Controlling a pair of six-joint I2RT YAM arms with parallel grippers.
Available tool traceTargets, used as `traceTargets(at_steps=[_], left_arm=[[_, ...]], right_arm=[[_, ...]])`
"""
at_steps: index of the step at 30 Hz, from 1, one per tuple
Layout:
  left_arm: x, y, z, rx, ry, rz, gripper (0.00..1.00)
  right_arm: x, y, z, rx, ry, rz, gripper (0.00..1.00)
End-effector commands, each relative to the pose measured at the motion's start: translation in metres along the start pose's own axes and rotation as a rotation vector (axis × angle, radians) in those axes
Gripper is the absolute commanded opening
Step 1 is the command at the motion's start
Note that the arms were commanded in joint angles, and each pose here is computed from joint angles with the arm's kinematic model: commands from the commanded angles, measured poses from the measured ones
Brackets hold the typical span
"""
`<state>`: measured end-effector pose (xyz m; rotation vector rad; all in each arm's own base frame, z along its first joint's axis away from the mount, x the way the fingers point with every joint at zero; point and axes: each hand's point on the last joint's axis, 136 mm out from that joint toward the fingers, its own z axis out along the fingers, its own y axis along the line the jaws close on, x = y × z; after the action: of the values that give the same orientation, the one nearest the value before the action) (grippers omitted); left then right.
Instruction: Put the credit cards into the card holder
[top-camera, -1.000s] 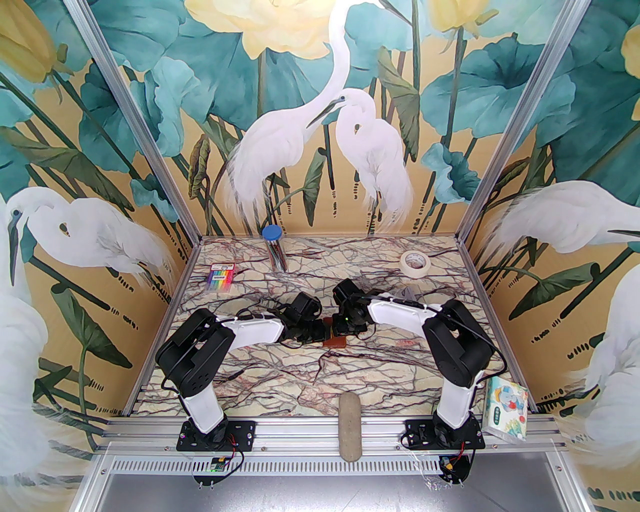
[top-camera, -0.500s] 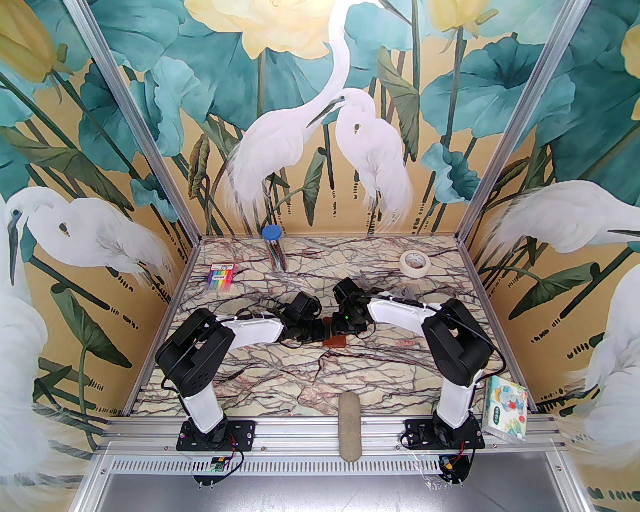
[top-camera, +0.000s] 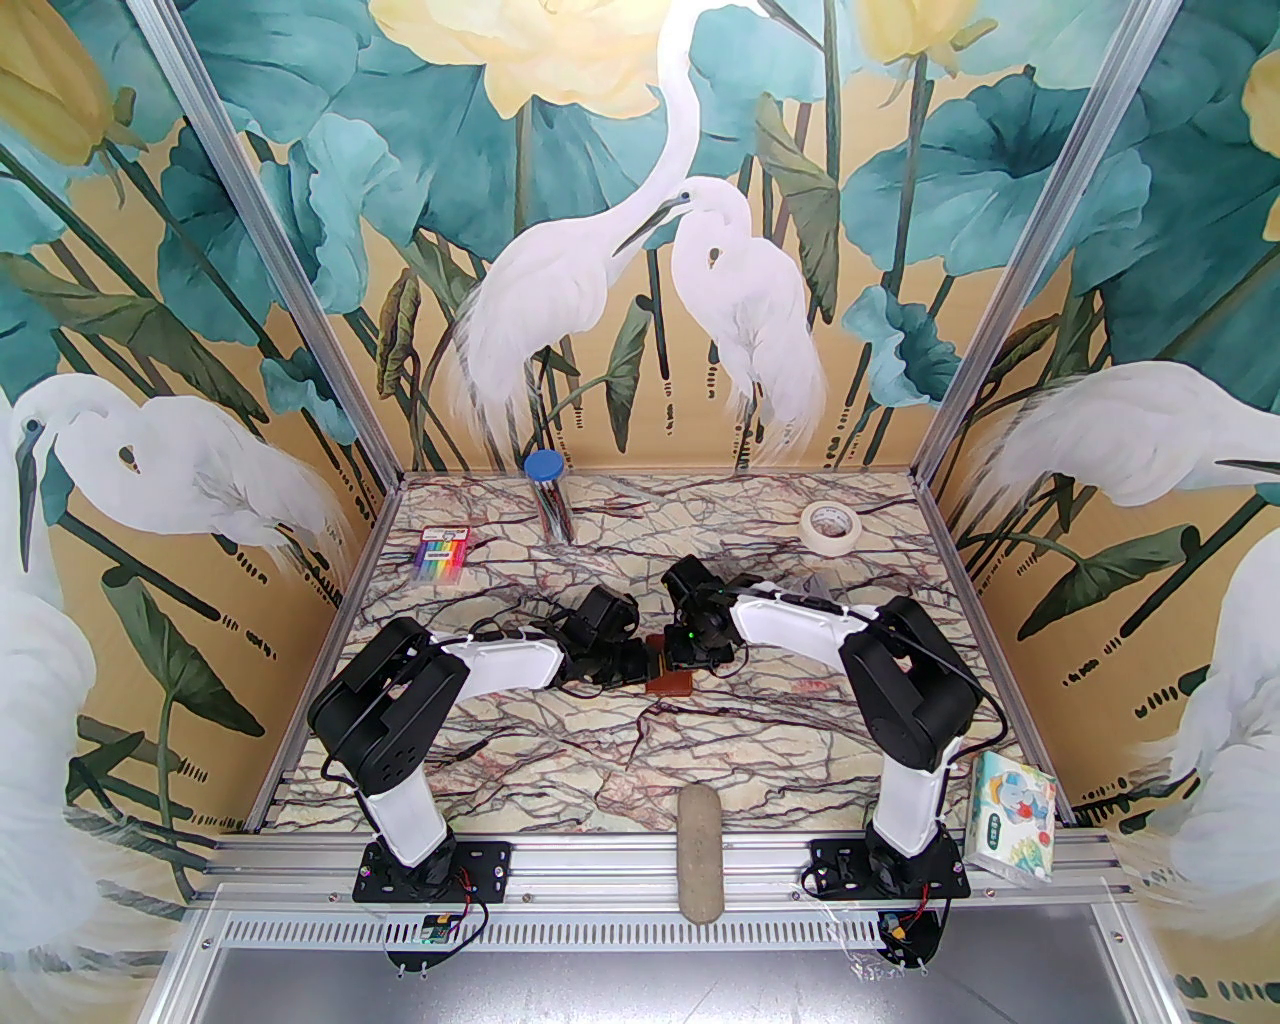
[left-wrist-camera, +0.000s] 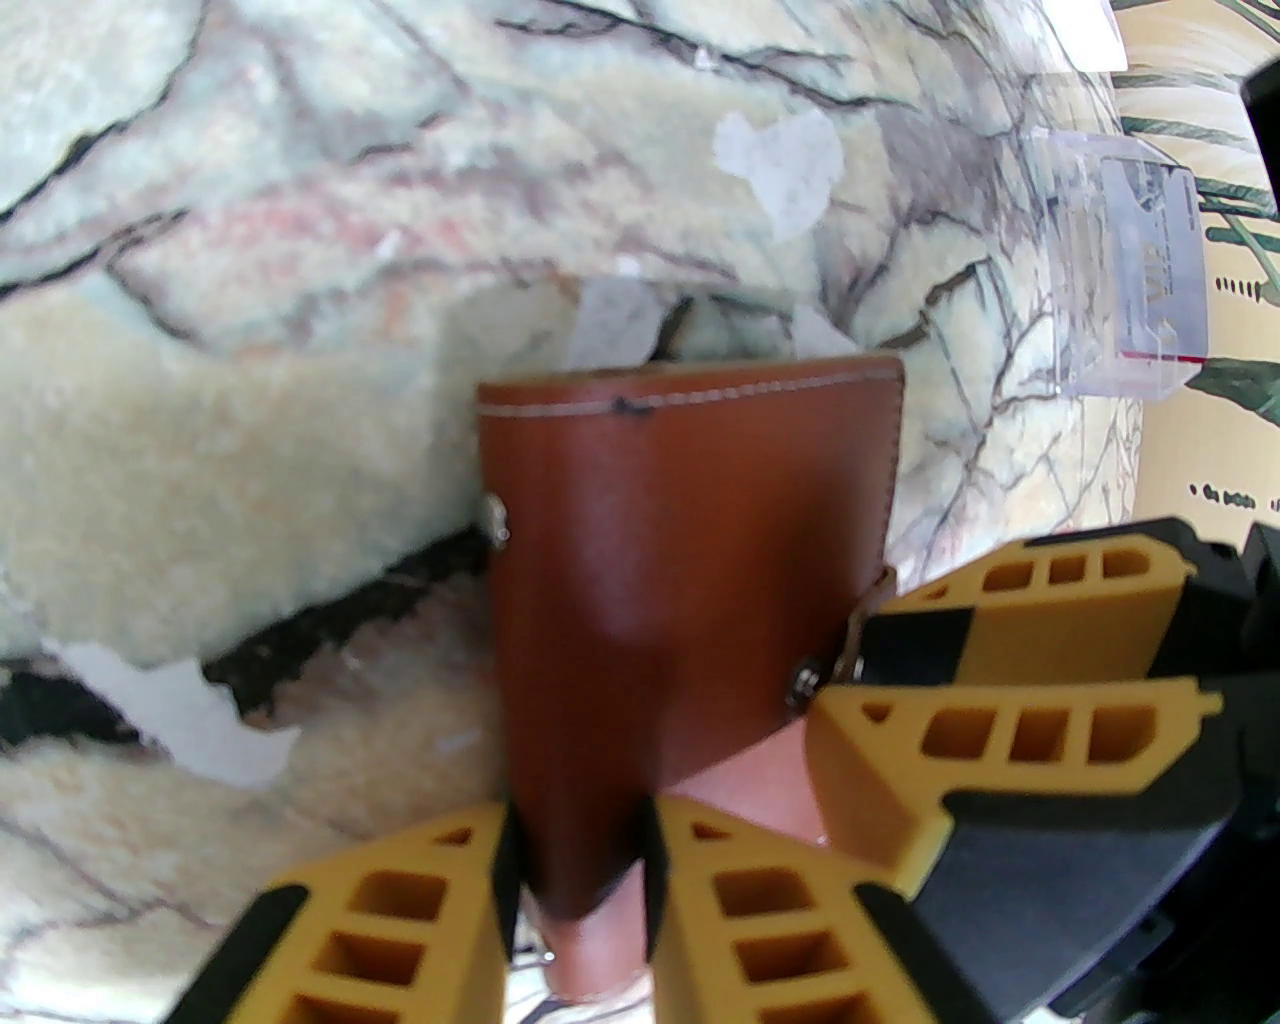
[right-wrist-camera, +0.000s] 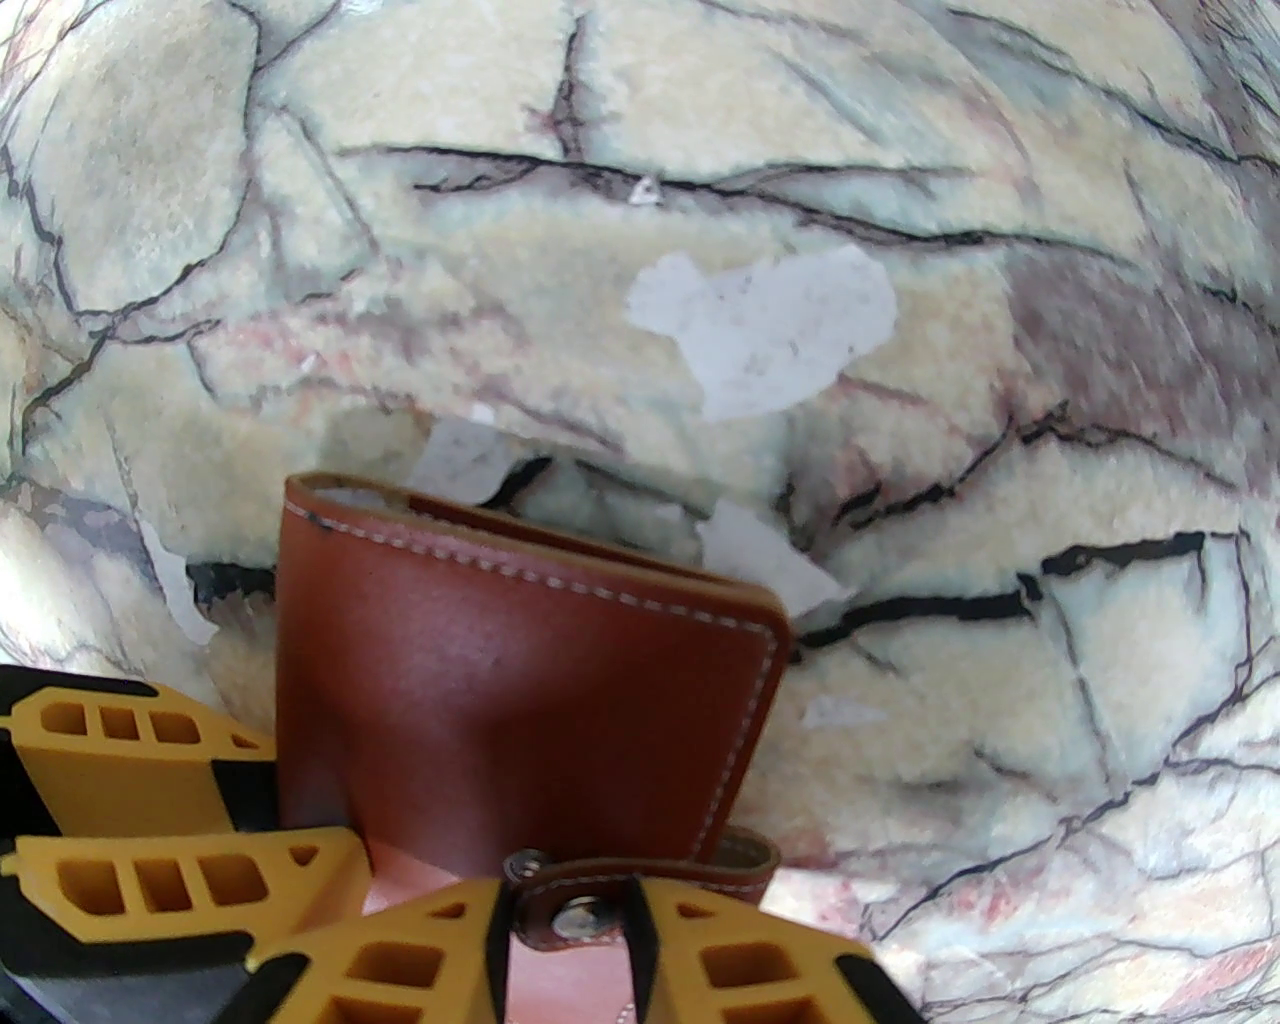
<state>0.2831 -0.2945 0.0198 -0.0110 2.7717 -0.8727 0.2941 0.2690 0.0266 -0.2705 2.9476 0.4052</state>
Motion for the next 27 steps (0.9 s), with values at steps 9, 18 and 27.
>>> traceTargets(at_steps=[9, 18, 27], left_arm=[[0.026, 0.033, 0.021, -0.086, 0.076, -0.024, 0.28], [0.026, 0.033, 0.021, -0.085, 0.078, -0.022, 0.28], [0.026, 0.032, 0.022, -0.083, 0.080, -0.021, 0.28]], right_arm=[[0.006, -0.007, 0.015, 0.041, 0.033, 0.023, 0.19], [0.003, -0.002, 0.013, 0.019, 0.025, 0.021, 0.15], [0.000, 0.003, 0.010, 0.003, 0.021, 0.018, 0.17]])
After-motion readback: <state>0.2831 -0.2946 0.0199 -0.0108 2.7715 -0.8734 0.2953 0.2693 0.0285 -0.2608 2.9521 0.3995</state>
